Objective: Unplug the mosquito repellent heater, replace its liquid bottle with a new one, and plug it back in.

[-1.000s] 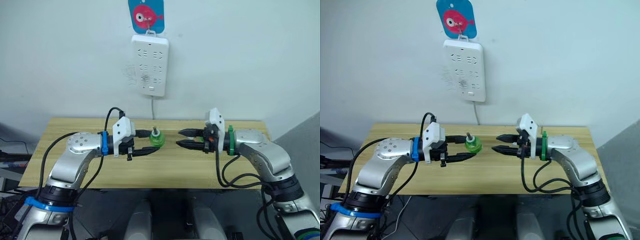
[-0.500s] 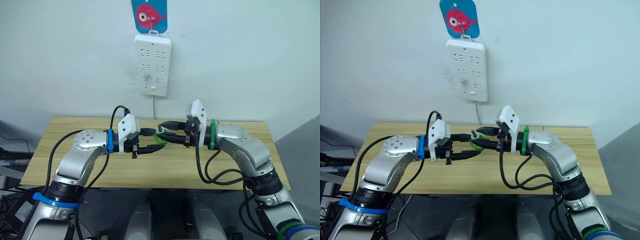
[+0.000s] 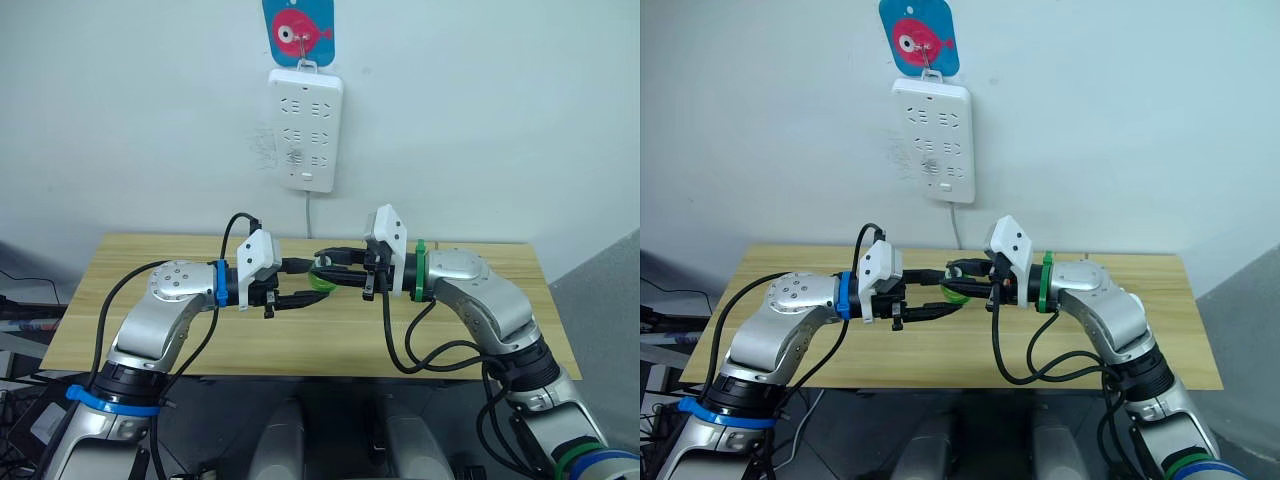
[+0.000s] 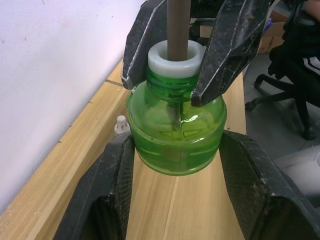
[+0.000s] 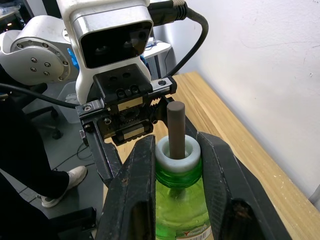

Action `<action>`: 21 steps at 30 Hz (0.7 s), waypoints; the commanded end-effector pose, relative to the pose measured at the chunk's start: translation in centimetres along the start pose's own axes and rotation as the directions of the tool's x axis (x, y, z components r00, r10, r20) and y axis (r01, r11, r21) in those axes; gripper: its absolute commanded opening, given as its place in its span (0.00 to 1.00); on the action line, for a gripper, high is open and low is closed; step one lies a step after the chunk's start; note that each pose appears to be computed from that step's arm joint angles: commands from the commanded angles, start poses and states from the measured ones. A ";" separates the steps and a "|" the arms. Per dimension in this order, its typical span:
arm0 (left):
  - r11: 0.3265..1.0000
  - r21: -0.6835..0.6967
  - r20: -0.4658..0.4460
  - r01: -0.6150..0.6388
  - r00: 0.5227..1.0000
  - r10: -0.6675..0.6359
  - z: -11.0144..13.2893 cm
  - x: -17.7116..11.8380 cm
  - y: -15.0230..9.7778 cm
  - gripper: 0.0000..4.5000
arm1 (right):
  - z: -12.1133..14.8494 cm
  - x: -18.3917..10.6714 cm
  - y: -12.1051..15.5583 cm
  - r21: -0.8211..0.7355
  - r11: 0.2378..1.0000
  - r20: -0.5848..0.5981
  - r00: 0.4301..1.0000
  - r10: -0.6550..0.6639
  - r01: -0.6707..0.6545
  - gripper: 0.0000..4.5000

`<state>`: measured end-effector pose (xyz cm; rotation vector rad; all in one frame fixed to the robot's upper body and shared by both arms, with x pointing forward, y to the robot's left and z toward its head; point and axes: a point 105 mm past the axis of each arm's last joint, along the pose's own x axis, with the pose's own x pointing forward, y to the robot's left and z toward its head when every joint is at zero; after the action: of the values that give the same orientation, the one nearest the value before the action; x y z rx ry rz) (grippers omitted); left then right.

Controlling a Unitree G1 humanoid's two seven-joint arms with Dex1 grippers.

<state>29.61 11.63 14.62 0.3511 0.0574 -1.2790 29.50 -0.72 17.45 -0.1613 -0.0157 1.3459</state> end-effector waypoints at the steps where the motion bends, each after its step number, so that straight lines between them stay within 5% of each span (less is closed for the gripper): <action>1: 0.999 0.041 0.054 -0.029 0.998 0.027 1.3 0.0 0.1 0.49 | 1.0 -0.3 0.0 0.012 1.000 0.053 0.999 0.001 -0.001 0.19; 2: 0.999 0.039 0.059 -0.036 0.998 0.033 1.3 0.0 0.1 0.49 | 1.2 -0.6 -0.2 0.025 1.000 0.063 0.998 -0.014 0.013 0.19; 9: 0.980 0.041 0.217 -0.195 0.959 0.182 3.6 0.9 0.6 1.00 | 4.1 -4.1 -4.4 0.458 0.875 0.201 0.941 -0.273 0.156 0.19; 13: 0.935 0.090 0.334 -0.342 0.895 0.296 5.9 1.8 1.5 1.00 | 4.6 -4.9 -5.3 0.662 0.742 0.243 0.904 -0.351 0.110 0.19; 21: 0.859 0.051 0.493 -0.510 0.760 0.422 8.9 2.9 2.0 1.00 | 6.7 -5.1 -5.5 0.809 0.588 0.315 0.845 -0.433 -0.001 0.19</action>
<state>31.52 7.27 21.38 0.1752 -0.4704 -0.8487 33.42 -5.78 23.28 0.8935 0.1907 0.9621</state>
